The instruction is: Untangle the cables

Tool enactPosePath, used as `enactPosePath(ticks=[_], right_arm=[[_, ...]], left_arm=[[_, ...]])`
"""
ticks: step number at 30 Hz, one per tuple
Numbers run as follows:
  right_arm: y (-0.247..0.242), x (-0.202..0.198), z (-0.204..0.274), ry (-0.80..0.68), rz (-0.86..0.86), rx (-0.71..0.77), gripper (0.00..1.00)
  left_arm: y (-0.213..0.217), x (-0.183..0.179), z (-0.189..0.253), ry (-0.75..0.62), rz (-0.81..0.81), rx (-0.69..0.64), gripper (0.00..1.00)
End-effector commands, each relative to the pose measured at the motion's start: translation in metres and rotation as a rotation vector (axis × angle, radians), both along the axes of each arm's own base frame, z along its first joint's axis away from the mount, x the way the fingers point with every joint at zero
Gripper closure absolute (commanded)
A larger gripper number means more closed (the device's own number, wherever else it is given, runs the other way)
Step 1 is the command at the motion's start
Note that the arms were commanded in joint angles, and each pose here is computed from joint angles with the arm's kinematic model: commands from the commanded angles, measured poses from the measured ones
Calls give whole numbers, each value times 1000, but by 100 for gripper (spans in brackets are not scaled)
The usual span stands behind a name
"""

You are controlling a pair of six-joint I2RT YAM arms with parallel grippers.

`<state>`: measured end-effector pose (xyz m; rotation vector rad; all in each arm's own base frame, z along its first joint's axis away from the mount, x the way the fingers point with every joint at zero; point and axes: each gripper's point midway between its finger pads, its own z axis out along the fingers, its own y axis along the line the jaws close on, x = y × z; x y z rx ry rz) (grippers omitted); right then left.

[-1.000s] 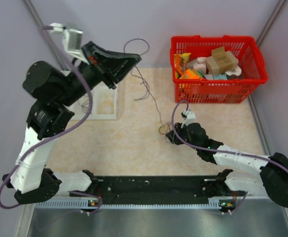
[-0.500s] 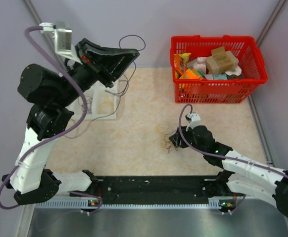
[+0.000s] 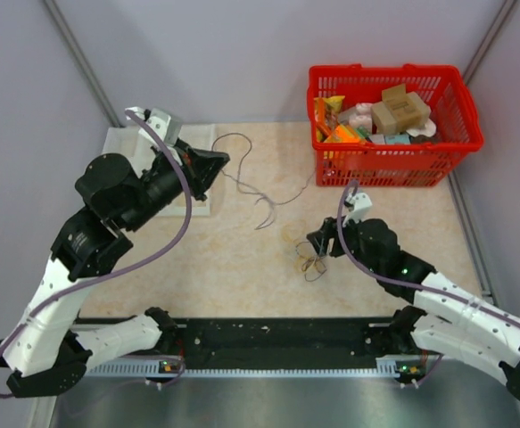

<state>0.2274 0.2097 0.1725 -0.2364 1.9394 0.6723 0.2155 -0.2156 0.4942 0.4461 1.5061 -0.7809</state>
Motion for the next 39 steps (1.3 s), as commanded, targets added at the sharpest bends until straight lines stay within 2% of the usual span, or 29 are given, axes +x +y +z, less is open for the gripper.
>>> enactPosePath(ticks=[1,8,13,17,20,27,30,33,39], right_arm=[[13,9,9,-1,25,-9,37],[29,10,7,28,49,65,38],[26,10,4,29,45,49,38],[26,10,5,25,45,46,38],[27,11,5,24,46,43,38],[29,12,7,26,51,46,38],[27,12,7,23,39,47,38],[26,12,6,26,32,52,38],[26,13,6,27,33,46,38]], left_arm=[[36,18,-38,26,204,106,100],[56,30,-92,108,343,175,100],[60,37,-165,189,371,252,100],[60,38,-221,323,352,263,100],[56,39,-218,343,321,196,100],[61,41,-126,215,321,126,100],[72,40,-117,183,366,122,100],[75,39,-134,211,391,109,100],[91,44,-223,396,533,123,100]])
